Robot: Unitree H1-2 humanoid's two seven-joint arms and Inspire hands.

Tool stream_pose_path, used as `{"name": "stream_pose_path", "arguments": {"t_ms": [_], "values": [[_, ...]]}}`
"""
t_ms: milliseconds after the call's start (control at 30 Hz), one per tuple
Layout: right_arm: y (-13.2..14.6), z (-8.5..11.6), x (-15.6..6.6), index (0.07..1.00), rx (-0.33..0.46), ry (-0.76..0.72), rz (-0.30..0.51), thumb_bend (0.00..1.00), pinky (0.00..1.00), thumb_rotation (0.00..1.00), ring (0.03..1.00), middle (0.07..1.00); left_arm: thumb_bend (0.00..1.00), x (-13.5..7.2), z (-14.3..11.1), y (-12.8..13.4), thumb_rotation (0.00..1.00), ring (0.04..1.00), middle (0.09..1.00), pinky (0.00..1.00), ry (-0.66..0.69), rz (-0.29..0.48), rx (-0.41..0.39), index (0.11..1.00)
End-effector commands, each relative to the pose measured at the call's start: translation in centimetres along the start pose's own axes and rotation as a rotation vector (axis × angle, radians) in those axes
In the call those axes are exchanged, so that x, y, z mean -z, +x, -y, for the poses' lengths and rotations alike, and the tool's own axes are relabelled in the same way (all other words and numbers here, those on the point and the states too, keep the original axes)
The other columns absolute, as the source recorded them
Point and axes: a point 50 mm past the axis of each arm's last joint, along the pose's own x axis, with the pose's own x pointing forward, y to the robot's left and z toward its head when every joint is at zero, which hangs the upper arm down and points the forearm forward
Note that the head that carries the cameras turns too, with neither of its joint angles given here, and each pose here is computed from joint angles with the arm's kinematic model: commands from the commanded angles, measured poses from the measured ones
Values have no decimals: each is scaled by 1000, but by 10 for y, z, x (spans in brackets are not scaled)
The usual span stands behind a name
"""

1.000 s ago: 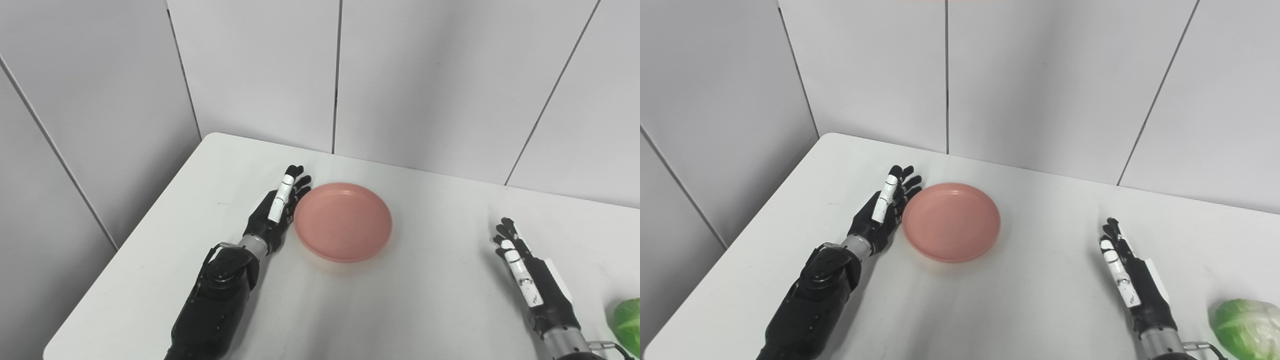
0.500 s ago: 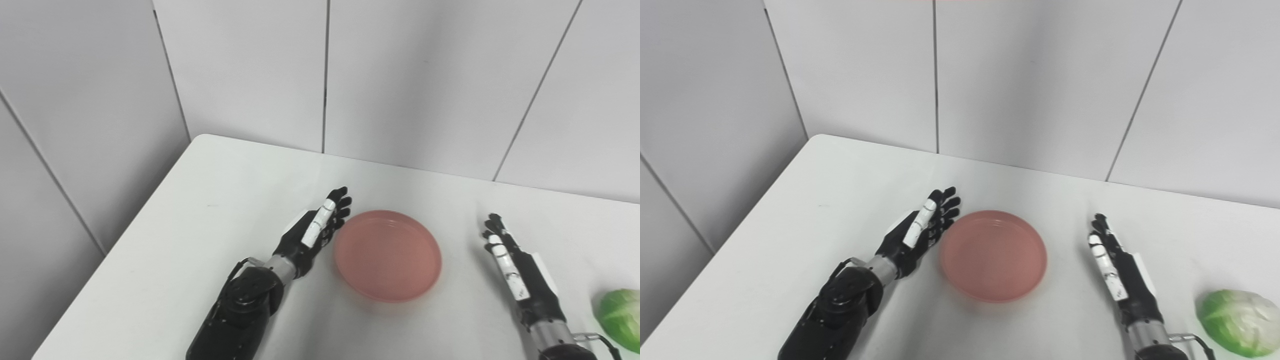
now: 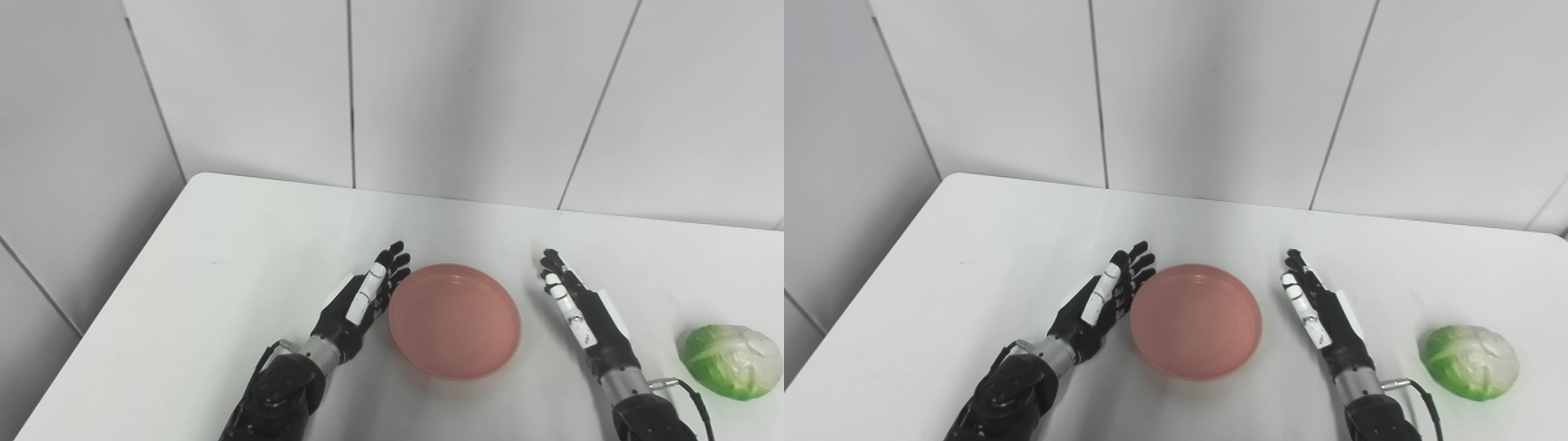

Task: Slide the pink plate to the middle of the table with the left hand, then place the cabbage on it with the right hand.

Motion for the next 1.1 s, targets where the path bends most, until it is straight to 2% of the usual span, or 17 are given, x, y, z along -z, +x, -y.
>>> {"name": "stream_pose_path", "arguments": {"t_ms": [0,467,833,900,933,967,1067], "values": [[0,-8,-1,928,-21,5,-27,373,873,1000,902,919,749,2,16,-2,1000,994,1000,999,-19,-25,74,1000],[2,-14,-2,929,-20,-10,-40,413,868,1000,894,916,781,10,19,-9,1000,985,988,997,-13,-38,85,997],[4,-15,-4,922,10,-9,-26,435,853,1000,889,910,779,16,7,-9,1000,1000,1000,1000,5,-33,41,999],[5,-13,-6,930,24,26,-3,477,870,1000,897,919,766,17,4,-9,1000,1000,1000,1000,0,-20,31,1000],[5,-12,-8,928,36,32,17,589,881,1000,905,927,764,18,2,-8,1000,1000,1000,1000,-4,-10,24,1000],[5,-11,-9,929,44,33,31,637,883,1000,907,929,761,19,0,-8,1000,998,1000,1000,-6,-3,19,1000],[7,-6,-26,914,83,-62,72,719,859,1000,891,914,753,22,-5,-8,1000,992,999,985,-18,13,-3,1000]]}}
